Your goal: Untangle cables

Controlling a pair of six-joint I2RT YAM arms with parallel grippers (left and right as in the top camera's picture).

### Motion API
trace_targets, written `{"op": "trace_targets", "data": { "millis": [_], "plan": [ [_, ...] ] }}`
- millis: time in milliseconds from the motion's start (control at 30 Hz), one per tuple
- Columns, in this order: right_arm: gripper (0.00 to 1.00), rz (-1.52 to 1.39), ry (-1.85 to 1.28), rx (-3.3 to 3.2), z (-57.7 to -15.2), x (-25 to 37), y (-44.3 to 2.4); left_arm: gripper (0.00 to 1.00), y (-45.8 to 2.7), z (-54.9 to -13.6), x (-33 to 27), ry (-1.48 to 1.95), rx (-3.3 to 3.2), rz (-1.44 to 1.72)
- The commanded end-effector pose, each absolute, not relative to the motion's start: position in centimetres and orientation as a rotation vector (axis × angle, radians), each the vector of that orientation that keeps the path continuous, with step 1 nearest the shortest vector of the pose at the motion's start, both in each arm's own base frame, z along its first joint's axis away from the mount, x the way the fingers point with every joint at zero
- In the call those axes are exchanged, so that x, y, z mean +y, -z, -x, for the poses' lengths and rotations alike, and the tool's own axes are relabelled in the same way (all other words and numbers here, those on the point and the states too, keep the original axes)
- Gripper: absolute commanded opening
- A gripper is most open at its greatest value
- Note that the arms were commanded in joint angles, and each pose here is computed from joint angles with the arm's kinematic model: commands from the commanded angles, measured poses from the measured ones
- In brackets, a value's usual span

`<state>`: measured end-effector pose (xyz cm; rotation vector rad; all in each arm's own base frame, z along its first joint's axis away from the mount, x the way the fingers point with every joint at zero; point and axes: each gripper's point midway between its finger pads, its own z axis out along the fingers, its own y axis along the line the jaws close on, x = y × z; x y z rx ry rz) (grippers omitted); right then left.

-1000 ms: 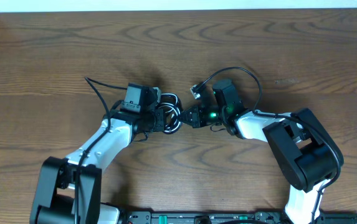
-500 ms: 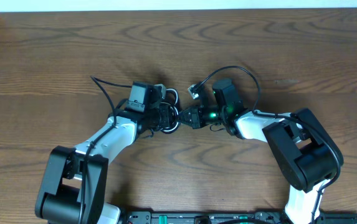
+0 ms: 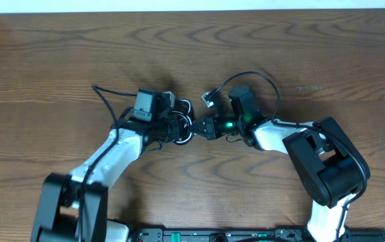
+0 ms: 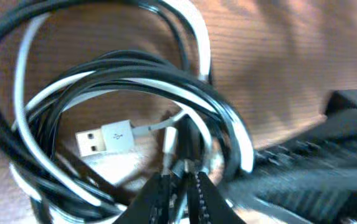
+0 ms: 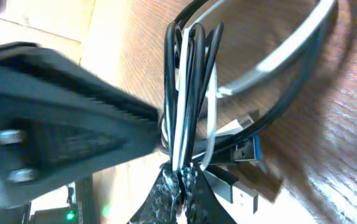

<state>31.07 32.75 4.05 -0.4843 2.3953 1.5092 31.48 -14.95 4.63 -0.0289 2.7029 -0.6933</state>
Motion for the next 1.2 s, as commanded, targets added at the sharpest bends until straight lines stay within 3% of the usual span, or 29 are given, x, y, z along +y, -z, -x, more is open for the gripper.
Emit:
{"op": "trace_targets", "data": {
  "millis": [0, 367, 700, 1167],
  "plan": [
    [0.01, 0.537, -1.535, 2.378, -30.6, 33.2, -4.1, 0.16, -6.8, -31.8, -15.2, 0.716, 2.662, 0.012],
    [0.01, 0.534, -1.531, 2.380, -30.6, 33.2, -4.0, 0.15, -4.7, -29.1, -14.5, 0.690, 2.795, 0.049],
    [0.01, 0.532, -1.528, 2.381, -30.7, 33.2, -4.0, 0.08, -3.3, -27.7, -14.1, 0.680, 2.842, 0.064],
    [0.01, 0.532, -1.527, 2.381, -30.7, 33.2, -4.0, 0.08, -1.5, -28.8, -14.0, 0.666, 2.846, 0.165]
  ]
}}
